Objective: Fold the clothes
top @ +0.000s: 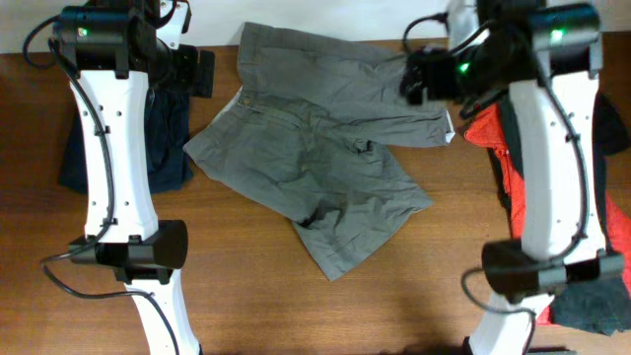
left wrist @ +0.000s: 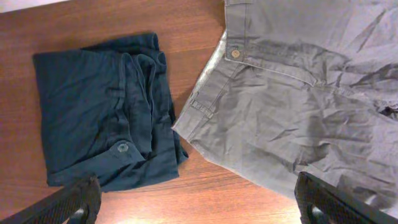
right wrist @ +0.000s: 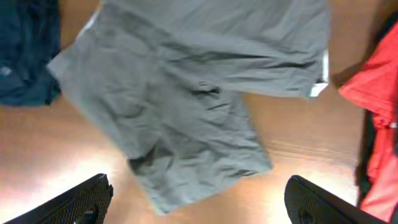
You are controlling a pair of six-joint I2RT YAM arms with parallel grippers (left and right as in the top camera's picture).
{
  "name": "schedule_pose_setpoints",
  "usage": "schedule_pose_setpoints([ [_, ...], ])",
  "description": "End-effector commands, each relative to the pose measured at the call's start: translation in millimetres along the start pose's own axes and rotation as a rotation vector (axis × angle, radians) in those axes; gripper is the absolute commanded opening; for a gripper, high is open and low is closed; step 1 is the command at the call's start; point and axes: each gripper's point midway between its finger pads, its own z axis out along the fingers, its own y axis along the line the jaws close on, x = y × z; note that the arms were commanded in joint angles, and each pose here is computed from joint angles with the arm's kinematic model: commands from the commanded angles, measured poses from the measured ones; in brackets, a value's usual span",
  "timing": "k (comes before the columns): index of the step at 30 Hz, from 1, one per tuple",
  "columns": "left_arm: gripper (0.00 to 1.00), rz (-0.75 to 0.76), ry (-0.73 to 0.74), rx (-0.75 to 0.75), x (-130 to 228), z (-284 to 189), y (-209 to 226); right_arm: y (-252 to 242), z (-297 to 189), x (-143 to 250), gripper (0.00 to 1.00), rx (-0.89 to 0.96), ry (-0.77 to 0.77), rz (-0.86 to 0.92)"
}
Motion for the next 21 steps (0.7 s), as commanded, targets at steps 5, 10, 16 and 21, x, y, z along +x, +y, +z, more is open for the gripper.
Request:
schedule_pose_setpoints([
  [5,0.99,-0.045,0.004,-0.041,5,-3,29,24,4,107,0.93,0.096,0.215,-0.031],
  [10,0.99,-0.021,0.012,0.054,11,3,43,44,57,169,0.93,0.091,0.397,-0.244],
  [16,0.99,0.082,0.092,0.155,26,30,30,64,132,231,0.93,0.05,0.498,-0.52],
  [21,0.99,0.086,0.149,0.175,35,69,25,73,174,264,0.86,-0.008,0.521,-0.637],
])
